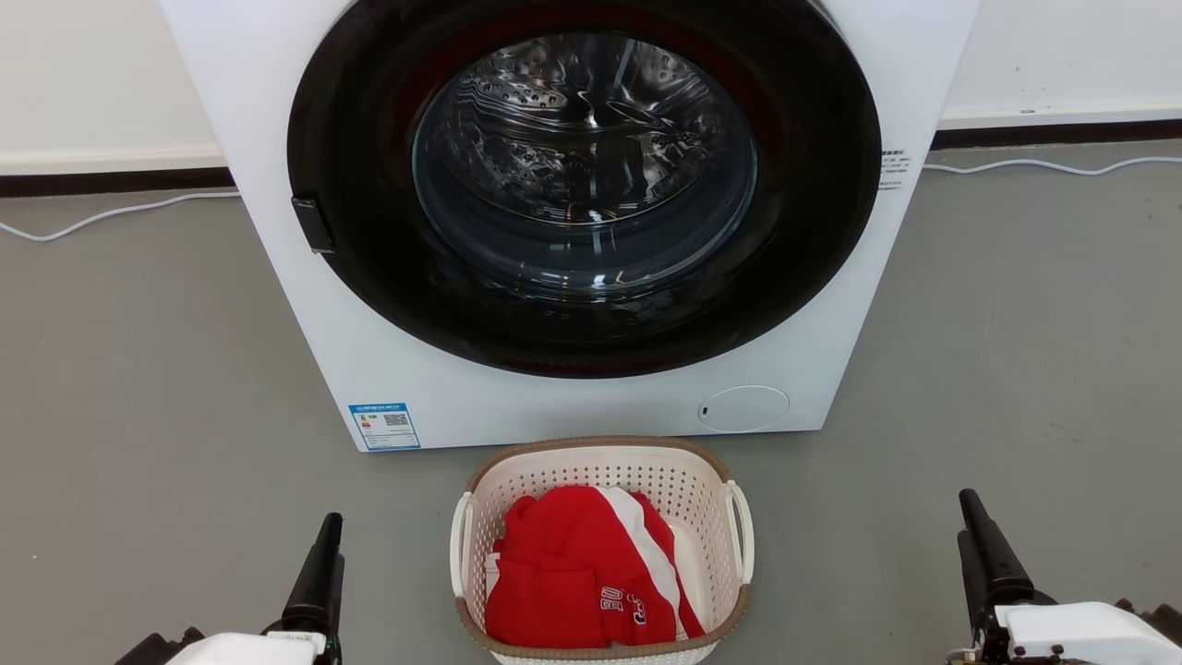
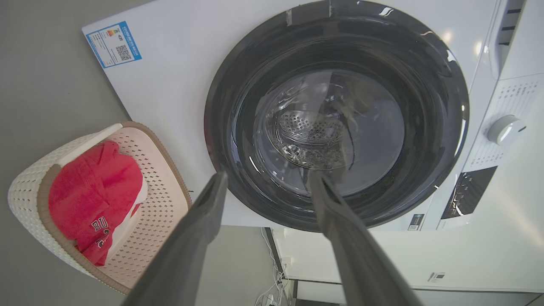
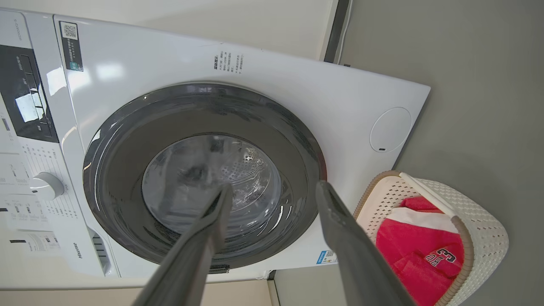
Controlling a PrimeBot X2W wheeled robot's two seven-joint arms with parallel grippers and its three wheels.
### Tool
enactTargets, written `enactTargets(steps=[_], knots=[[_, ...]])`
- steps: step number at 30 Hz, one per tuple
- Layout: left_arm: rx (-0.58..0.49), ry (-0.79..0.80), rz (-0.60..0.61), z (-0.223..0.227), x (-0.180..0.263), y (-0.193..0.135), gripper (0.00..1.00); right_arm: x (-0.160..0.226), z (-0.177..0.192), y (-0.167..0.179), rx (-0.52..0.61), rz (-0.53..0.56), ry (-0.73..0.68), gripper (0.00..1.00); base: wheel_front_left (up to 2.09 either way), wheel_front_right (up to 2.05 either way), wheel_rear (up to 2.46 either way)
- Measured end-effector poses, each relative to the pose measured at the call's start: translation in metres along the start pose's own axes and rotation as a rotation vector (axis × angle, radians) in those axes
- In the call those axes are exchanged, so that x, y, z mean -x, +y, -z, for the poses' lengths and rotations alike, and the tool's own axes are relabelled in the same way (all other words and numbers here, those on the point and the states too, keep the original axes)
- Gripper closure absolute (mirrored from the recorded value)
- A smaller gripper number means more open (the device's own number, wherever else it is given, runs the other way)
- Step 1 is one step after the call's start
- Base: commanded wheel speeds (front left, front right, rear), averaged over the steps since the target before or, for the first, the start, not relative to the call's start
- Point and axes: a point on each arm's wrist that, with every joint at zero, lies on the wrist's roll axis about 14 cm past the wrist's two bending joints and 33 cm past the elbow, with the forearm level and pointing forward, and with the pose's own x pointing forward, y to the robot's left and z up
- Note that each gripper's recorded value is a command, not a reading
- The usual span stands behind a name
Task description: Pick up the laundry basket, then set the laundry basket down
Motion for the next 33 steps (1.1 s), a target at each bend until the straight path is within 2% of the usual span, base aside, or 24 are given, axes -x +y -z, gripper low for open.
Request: enactTargets(steps=[33], knots=[[-0.440,-0.071,-0.006,-0.016,0.000,-0.001,0.00,-0.002,-0.003,0.012,0.562,-0.045,-0.013,0.00,0.00,0.00,0.00]])
